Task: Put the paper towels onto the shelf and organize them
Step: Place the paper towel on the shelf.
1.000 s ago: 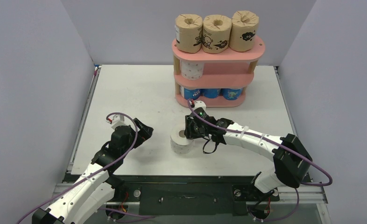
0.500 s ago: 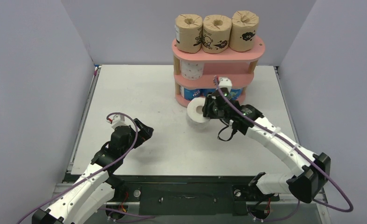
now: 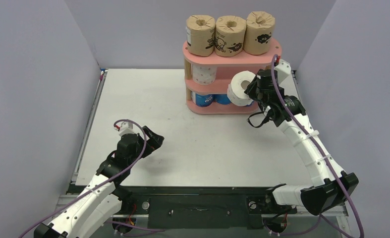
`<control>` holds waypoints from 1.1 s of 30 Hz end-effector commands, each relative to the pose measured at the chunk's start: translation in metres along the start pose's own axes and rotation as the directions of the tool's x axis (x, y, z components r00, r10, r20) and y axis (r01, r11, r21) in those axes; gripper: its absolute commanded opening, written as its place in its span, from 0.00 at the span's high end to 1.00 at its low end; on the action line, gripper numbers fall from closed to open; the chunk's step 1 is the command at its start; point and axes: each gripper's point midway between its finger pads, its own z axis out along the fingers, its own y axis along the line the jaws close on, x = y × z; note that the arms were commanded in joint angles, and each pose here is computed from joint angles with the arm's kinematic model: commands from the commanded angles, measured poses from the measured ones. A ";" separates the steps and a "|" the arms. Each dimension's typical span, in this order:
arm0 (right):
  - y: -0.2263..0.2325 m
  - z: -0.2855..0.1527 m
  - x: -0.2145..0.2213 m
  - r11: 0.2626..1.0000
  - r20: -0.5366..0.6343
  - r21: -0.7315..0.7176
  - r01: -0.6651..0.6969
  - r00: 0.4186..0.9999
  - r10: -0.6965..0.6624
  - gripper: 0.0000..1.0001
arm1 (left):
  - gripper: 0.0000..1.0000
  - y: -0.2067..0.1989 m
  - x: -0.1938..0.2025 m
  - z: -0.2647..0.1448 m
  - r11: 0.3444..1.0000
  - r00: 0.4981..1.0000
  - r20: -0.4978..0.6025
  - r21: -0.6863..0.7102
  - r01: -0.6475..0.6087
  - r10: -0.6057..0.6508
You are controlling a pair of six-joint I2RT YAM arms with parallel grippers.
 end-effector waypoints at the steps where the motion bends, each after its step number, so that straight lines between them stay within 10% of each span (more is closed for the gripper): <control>1: 0.025 -0.001 -0.047 0.993 0.111 -0.057 -0.107 0.987 0.113 0.73 | 0.04 -0.021 -0.018 -0.009 0.998 0.999 0.044 0.066 0.007 -0.010; 33: 0.044 0.053 -0.064 0.983 0.118 -0.054 -0.175 0.976 0.181 0.74 | 0.04 -0.019 -0.015 -0.002 0.998 0.999 0.030 0.049 0.028 -0.029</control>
